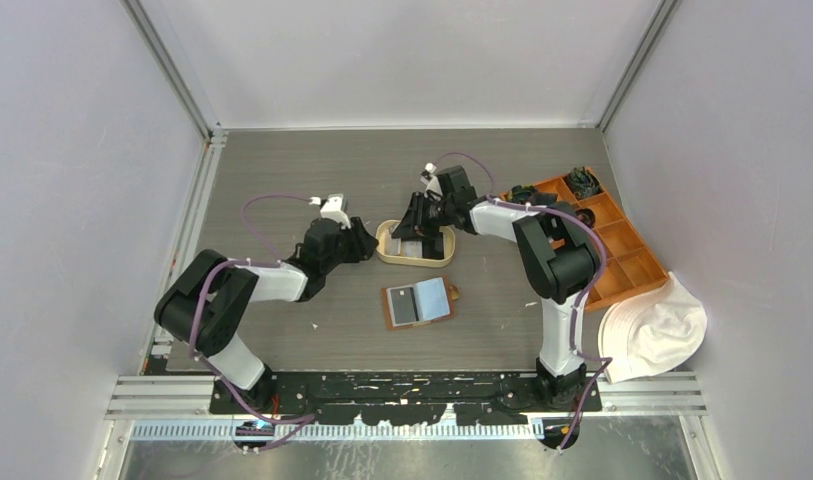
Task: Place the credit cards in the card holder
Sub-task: Pick up the credit card from the storage box.
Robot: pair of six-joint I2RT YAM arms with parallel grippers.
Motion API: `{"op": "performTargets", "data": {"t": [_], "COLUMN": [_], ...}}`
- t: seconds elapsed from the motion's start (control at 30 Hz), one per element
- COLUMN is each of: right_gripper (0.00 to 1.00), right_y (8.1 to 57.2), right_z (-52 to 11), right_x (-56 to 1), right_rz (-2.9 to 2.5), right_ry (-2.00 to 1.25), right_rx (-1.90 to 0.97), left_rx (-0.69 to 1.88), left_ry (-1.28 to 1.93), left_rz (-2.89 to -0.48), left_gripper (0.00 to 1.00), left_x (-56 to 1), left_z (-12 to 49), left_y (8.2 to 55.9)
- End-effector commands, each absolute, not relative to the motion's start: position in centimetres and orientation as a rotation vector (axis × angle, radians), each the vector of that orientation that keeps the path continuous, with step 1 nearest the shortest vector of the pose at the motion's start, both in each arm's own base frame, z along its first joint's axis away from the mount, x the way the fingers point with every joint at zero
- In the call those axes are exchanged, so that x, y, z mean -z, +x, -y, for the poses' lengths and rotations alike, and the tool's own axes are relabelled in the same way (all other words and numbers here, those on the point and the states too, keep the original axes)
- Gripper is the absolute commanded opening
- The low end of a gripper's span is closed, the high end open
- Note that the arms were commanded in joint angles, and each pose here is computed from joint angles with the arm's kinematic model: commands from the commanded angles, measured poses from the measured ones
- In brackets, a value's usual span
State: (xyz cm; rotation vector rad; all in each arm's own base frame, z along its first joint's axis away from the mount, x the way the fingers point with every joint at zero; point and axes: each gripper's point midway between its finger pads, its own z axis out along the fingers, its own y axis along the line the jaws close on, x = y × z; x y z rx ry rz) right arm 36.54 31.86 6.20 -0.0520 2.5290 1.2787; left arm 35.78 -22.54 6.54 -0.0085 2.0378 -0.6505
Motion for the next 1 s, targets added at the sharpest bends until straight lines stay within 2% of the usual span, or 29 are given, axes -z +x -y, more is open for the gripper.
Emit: {"op": "performTargets", "data": {"t": [0.0, 0.3, 0.6, 0.73, 0.9, 0.97], "right_gripper": [0.32, 0.35, 0.34, 0.28, 0.06, 0.01], "right_y": [37.3, 36.9, 36.6, 37.2, 38.2, 38.5], "right_z": [-33.0, -32.6, -33.8, -33.0, -31.5, -31.0], "right_x": [-10.9, -8.3, -5.9, -4.9, -4.9, -5.3], "right_rz": [-2.414, -2.534, -2.616, -2.643, -2.636, -2.631], "right_ry": [-0.165, -0.225, -0.094, -0.027, 0.016, -0.015], "right_rx": [-1.262, -0.986, -1.098, -1.018, -0.986, -0.999], "left_rx": [0.728, 0.773, 0.831, 0.817, 0.801, 0.805], "left_ry": [-0.044, -0.040, -0.039, -0.043, -0.049, -0.049], "left_rz": [-2.037, -2.046, -1.978, -1.921, -1.881, -1.874], "left_gripper": [0.43, 0.42, 0.40, 0.40, 0.40, 0.40], "left_x": [-7.5, -6.9, -7.5, -9.0, -10.3, -10.6], "left_z": [23.5, 23.9, 23.7, 22.9, 21.9, 21.7], "left_y": [36.8, 36.8, 36.5, 36.2, 35.3, 34.8]}}
